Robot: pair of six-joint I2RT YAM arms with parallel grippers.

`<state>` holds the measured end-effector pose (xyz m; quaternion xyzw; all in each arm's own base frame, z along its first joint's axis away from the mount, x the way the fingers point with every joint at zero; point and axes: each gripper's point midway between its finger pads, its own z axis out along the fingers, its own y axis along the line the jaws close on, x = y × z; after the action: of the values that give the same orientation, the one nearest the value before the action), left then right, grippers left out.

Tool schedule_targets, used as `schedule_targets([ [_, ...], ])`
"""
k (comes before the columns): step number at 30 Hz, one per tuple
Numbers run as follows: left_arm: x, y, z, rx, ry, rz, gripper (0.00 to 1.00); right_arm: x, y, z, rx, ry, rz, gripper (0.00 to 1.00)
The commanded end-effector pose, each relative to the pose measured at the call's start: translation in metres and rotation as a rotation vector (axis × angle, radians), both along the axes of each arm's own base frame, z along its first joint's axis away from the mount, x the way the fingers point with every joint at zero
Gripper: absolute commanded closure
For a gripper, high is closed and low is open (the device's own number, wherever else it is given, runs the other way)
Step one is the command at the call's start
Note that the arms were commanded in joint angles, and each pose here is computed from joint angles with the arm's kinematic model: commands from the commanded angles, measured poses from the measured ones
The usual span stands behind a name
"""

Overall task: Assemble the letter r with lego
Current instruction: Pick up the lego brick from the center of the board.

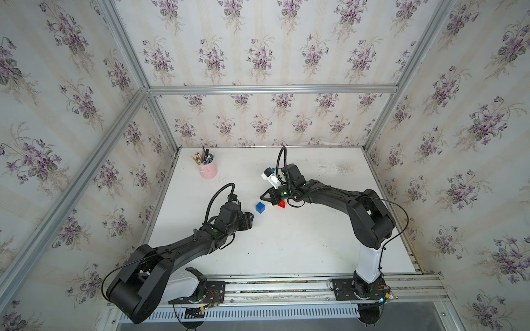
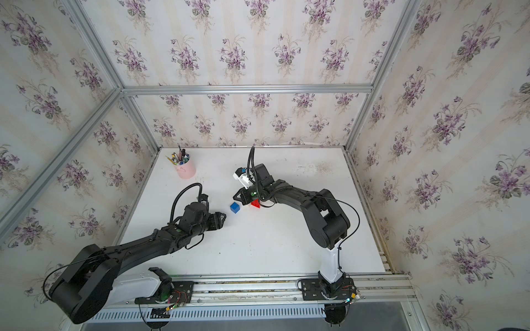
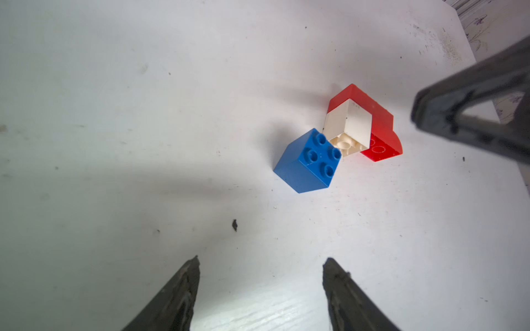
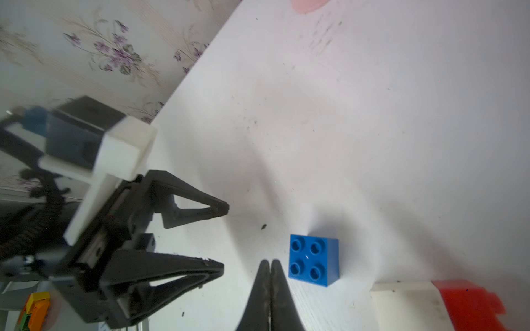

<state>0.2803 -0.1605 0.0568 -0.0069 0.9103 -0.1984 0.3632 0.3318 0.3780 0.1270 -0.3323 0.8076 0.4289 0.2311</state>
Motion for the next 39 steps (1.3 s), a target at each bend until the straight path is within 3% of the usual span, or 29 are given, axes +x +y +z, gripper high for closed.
schedule_targets([
  [1, 0.013, -0.004, 0.030, 0.110, -0.275, -0.059, 0.27, 0.003, -0.004, 0.026, 0.102, 0.019, 0.020, 1.00],
  [4, 0.009, -0.013, 0.042, 0.234, -0.410, -0.130, 0.25, 0.012, -0.016, 0.035, 0.137, 0.022, -0.006, 1.00],
  [9, 0.012, -0.020, 0.034, 0.351, -0.472, -0.166, 0.22, 0.026, -0.035, 0.041, 0.145, 0.004, -0.049, 1.00],
  [21, 0.042, -0.056, -0.007, 0.326, -0.501, -0.195, 0.20, 0.030, -0.049, 0.037, 0.095, -0.027, -0.074, 1.00],
  [31, 0.052, -0.063, -0.016, 0.317, -0.501, -0.196, 0.22, 0.037, -0.059, 0.029, 0.105, -0.008, -0.091, 1.00],
  [39, 0.055, -0.062, -0.023, 0.288, -0.479, -0.194, 0.43, 0.036, -0.058, 0.022, 0.103, 0.009, -0.081, 1.00],
])
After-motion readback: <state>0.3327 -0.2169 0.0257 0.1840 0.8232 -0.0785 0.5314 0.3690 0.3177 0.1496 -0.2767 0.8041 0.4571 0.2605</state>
